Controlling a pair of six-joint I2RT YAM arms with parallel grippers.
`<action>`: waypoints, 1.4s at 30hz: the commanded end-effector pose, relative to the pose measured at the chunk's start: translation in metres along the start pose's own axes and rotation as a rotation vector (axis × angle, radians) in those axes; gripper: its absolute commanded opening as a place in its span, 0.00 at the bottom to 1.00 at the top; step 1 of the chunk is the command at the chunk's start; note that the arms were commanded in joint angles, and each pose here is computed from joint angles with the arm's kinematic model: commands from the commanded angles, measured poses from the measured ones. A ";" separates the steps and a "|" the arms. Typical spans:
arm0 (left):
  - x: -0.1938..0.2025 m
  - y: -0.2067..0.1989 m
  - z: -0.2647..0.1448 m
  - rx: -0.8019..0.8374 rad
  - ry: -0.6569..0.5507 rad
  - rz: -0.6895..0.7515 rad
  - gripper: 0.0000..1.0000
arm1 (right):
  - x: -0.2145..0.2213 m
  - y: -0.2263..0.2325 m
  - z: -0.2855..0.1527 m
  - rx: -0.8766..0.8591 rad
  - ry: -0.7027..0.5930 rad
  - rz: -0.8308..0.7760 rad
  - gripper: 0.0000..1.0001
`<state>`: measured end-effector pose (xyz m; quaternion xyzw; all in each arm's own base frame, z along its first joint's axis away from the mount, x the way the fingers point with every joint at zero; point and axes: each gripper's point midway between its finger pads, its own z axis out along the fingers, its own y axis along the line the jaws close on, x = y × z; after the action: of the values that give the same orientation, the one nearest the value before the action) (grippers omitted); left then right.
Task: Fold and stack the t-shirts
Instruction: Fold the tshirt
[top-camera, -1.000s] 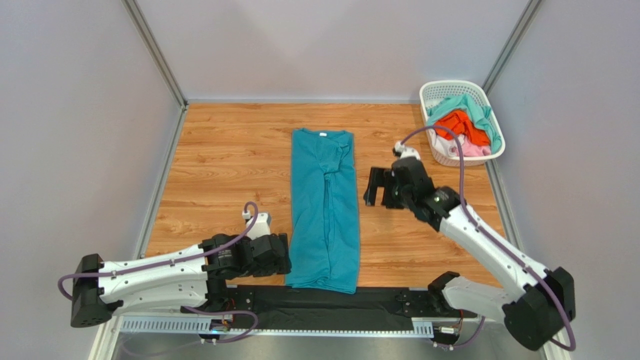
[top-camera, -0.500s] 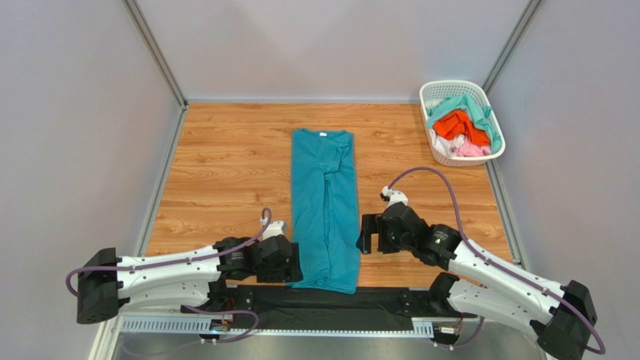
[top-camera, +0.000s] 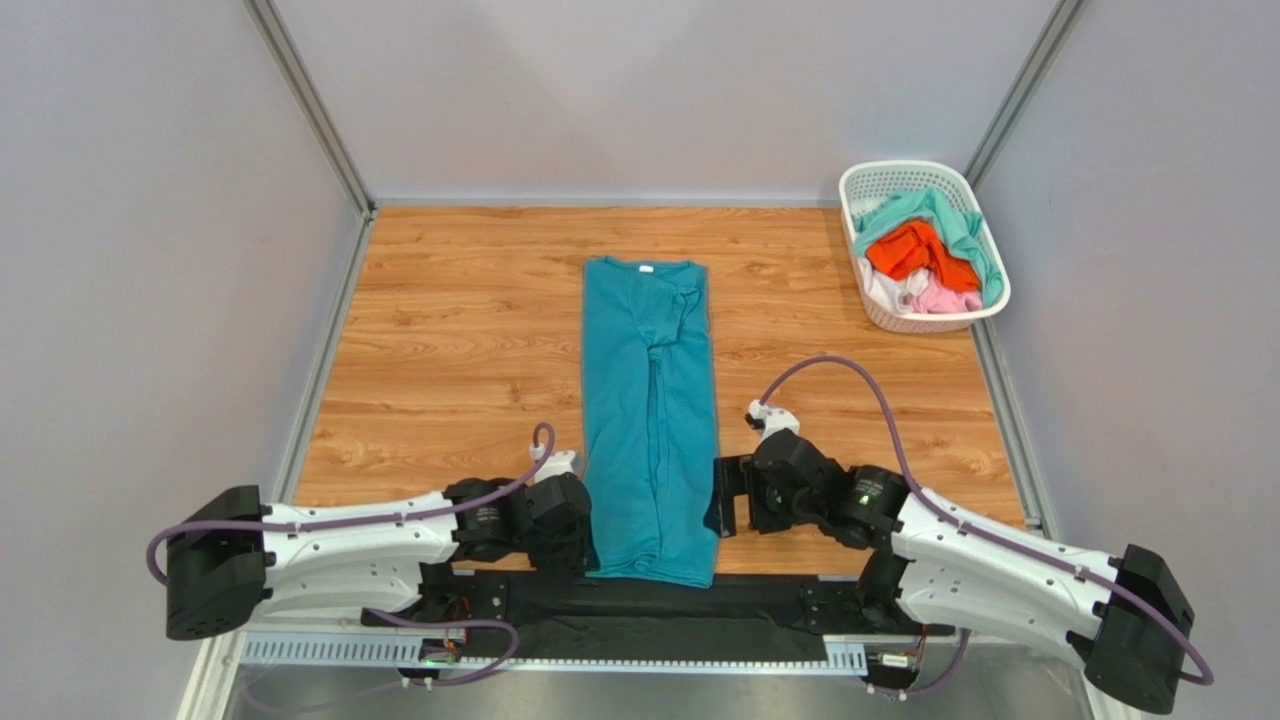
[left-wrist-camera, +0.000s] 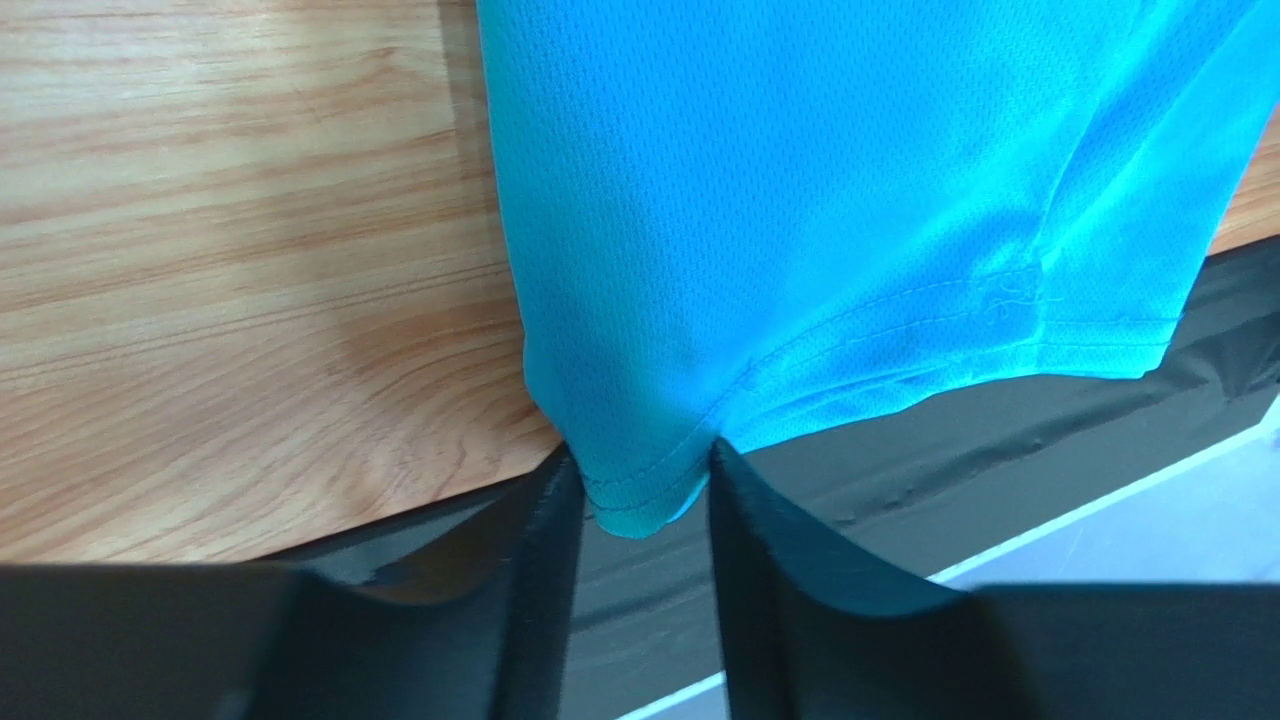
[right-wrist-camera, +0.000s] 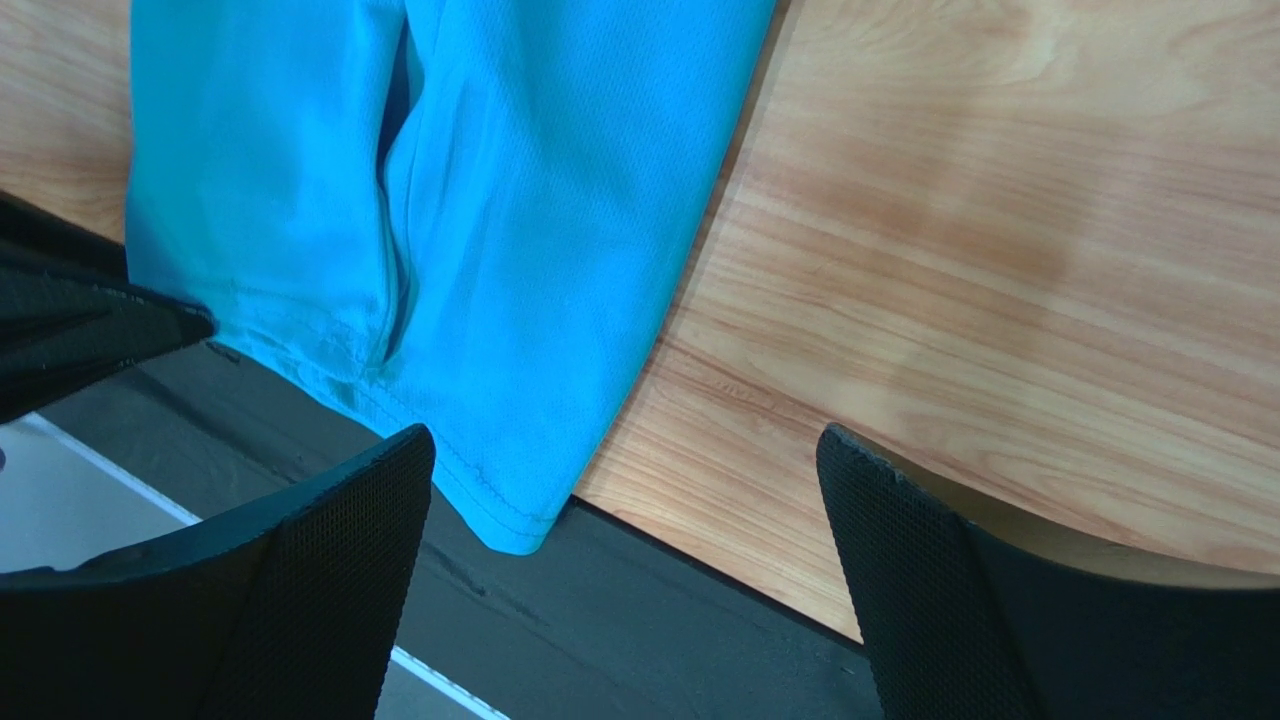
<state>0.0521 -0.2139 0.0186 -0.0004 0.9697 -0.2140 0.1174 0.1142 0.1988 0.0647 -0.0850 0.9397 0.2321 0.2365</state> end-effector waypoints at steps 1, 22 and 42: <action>0.012 0.006 0.003 -0.009 0.052 -0.018 0.40 | 0.005 0.014 0.002 -0.057 0.007 0.005 0.99; 0.027 0.005 -0.002 0.009 0.124 -0.078 0.07 | 0.071 0.050 0.017 -0.073 0.186 -0.140 0.86; 0.019 -0.004 -0.009 0.051 0.086 -0.084 0.00 | 0.075 0.053 0.019 -0.025 0.181 -0.167 0.13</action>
<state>0.0318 -0.2119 0.0175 -0.0257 0.9696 -0.2343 0.0654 0.0334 0.2421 0.0191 -0.1985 0.9476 0.2063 0.1419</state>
